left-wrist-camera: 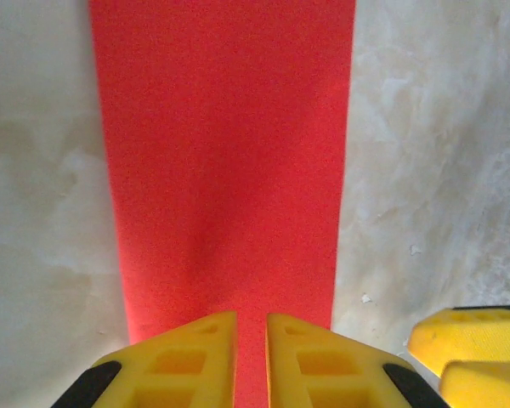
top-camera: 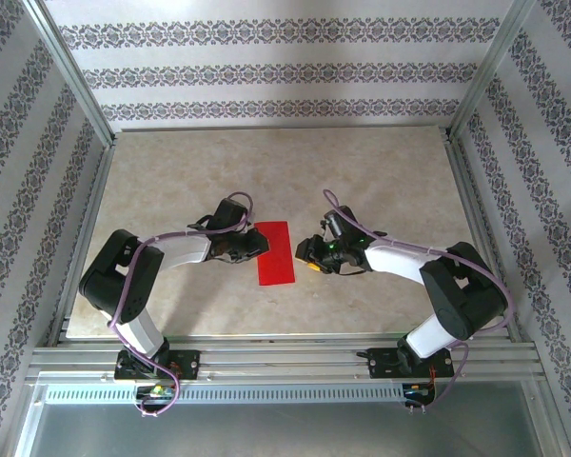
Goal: Fold a paper plane with a square sheet of paper (pick it up from the middle)
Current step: First fold the square sheet of paper in half at the center of the table, then fold the triangle a second time at the center of the table.
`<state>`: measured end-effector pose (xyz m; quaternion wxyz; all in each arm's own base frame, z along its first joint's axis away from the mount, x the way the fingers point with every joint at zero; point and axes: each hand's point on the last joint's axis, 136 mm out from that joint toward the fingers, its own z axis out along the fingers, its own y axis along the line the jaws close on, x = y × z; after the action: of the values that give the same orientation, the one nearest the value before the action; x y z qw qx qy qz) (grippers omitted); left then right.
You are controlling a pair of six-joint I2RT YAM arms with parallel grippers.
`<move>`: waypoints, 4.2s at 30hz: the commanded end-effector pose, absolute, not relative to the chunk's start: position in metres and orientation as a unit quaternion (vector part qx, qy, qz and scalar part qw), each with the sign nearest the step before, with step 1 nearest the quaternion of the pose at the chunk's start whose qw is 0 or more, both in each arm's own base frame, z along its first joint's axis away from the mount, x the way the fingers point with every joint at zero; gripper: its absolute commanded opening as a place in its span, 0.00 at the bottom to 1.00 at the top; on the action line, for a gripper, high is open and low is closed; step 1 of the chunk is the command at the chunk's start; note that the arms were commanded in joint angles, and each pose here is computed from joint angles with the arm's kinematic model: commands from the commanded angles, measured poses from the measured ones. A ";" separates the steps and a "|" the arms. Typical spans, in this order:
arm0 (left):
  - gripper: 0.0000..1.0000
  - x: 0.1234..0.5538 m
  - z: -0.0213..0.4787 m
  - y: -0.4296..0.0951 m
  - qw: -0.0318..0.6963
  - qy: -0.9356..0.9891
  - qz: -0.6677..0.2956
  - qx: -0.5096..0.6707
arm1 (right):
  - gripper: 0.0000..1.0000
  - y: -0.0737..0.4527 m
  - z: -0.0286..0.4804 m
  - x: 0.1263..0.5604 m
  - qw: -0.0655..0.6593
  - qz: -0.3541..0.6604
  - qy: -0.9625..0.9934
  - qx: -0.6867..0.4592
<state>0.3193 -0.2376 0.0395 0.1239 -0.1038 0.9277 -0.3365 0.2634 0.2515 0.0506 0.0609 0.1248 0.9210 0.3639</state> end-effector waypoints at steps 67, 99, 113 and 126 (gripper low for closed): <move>0.20 0.333 0.030 -0.251 0.115 0.910 -0.383 -0.110 | 0.04 0.250 0.028 0.226 -0.041 0.352 0.925 0.133; 0.18 0.329 0.015 -0.244 0.101 0.924 -0.354 -0.107 | 0.20 0.243 0.035 0.227 -0.030 0.349 0.923 0.160; 0.18 0.329 0.016 -0.244 0.103 0.924 -0.353 -0.107 | 0.05 0.256 0.052 0.240 -0.013 0.361 0.921 0.146; 0.18 0.329 0.016 -0.243 0.101 0.926 -0.349 -0.103 | 0.06 0.293 0.056 0.262 -0.013 0.385 0.915 0.120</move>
<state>0.3265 -0.2510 0.0227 0.1024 -0.1007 0.9181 -0.3694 0.2558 0.2807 0.0546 -0.0116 0.1263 0.9178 0.3763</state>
